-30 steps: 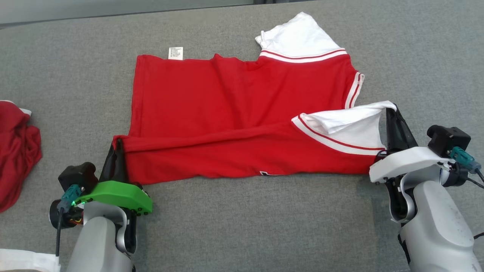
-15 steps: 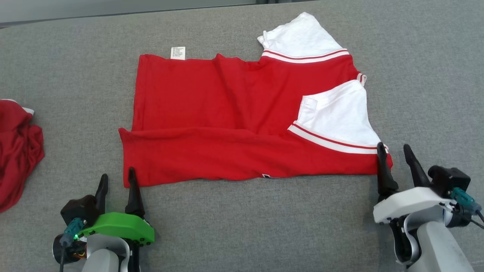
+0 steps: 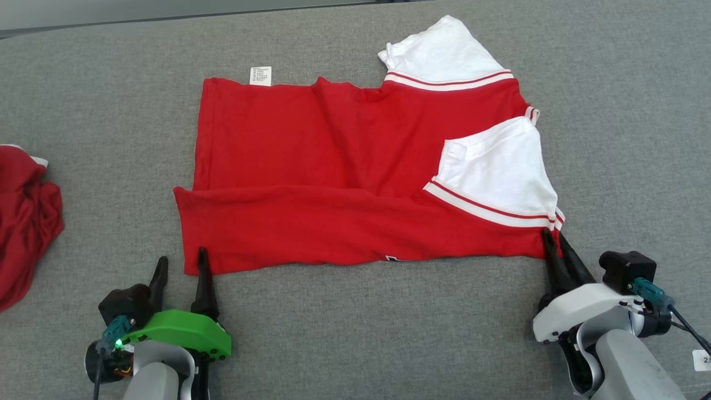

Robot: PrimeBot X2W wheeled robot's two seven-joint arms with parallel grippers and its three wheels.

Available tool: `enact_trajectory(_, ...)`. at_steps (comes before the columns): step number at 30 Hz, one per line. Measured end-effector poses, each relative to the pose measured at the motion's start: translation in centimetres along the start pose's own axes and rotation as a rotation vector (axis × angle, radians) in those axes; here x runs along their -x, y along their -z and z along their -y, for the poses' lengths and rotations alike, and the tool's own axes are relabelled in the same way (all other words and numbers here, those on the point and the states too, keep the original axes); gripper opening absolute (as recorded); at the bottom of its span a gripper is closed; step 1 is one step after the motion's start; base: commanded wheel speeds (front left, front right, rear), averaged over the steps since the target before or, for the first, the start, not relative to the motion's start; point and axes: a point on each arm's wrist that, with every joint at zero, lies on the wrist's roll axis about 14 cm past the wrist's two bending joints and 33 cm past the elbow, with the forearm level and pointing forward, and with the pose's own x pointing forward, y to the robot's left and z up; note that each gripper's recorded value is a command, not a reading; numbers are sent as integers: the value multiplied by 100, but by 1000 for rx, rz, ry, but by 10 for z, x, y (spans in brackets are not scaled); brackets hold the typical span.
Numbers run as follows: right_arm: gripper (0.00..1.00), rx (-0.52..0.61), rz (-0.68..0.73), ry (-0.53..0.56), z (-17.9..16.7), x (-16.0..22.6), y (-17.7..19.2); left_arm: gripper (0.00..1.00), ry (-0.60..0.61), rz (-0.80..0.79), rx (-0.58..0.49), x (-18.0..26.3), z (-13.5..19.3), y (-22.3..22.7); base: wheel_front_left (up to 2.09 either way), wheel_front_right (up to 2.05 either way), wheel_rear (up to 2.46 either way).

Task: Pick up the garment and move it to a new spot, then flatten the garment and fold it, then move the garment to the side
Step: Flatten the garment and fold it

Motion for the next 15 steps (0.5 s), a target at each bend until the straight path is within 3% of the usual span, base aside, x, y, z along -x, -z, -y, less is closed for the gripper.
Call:
enact_trajectory(5, 0, -4, 12, 4, 2, 1, -5, 97, 18, -31, 18, -2, 3, 8, 0, 0, 0)
enact_trajectory(7, 0, -2, 19, 6, 3, 2, -8, 38, 37, -38, 30, -2, 6, 10, 0, 0, 0)
enact_trajectory(8, 0, -2, 24, 8, 4, 2, -9, 0, 44, -42, 27, -2, 7, 10, 0, 0, 0)
enact_trajectory(15, 0, -11, 67, 31, 11, 8, -24, 0, 116, -55, 45, 5, 27, 12, 0, 0, 0)
